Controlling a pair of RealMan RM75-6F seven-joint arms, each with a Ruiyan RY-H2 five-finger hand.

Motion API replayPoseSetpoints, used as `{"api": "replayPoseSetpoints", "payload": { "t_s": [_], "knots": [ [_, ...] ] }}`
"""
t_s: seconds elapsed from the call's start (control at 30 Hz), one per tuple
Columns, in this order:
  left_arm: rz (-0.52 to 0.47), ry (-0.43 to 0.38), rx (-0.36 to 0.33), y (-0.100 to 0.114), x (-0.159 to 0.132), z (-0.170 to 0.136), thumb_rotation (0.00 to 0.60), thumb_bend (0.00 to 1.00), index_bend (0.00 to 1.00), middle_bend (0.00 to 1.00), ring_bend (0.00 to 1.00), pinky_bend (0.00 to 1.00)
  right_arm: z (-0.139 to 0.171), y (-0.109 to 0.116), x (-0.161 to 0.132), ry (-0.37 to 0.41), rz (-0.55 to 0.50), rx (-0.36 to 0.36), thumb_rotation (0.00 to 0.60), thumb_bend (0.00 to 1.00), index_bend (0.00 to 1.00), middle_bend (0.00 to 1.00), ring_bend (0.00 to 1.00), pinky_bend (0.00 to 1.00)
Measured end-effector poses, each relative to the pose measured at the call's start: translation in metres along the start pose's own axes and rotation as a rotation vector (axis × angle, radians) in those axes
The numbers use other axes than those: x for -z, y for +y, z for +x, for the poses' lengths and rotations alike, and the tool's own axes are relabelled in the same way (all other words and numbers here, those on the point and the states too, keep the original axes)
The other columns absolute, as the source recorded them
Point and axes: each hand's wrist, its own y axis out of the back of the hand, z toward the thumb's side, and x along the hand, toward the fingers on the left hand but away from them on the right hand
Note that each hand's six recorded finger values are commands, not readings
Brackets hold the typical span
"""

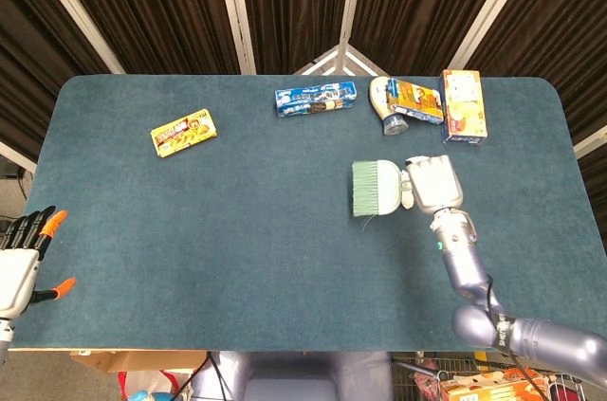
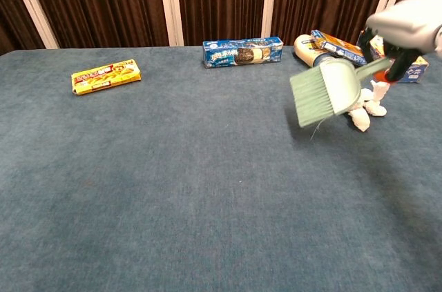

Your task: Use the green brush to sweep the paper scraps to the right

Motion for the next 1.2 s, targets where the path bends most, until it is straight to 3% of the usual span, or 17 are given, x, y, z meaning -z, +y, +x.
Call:
{"api": "replayPoseSetpoints", "payload": {
  "t_s": [0.3,0.57,0.97,1.2],
  "knots": [
    [-0.002,0.006,0.007,-0.001,0.002,0.000,0.600,0.05,0.00,0.00,0.00,0.00,-0.009,-0.035,0.004,-0.035,0.062,-0.057,0.600,0.66,0.83,0.96,1.00,0.99],
    [-0.002,-0.001,0.002,0.000,-0.001,-0.002,0.600,0.05,0.00,0.00,0.00,0.00,-0.009,-0.048,0.051,-0.136,0.134,-0.088,0.600,0.66,0.83,0.96,1.00,0.99],
    [0.007,-0.010,-0.001,-0.001,-0.004,-0.003,0.600,0.05,0.00,0.00,0.00,0.00,0.005,-0.025,0.137,-0.317,0.229,-0.062,0.600,0.66,0.83,0.96,1.00,0.99],
    [0.006,-0.013,-0.005,0.000,-0.005,-0.004,0.600,0.05,0.00,0.00,0.00,0.00,0.014,0.000,0.139,-0.302,0.191,0.002,0.600,0.66,0.83,0.96,1.00,0.99]
  ]
}}
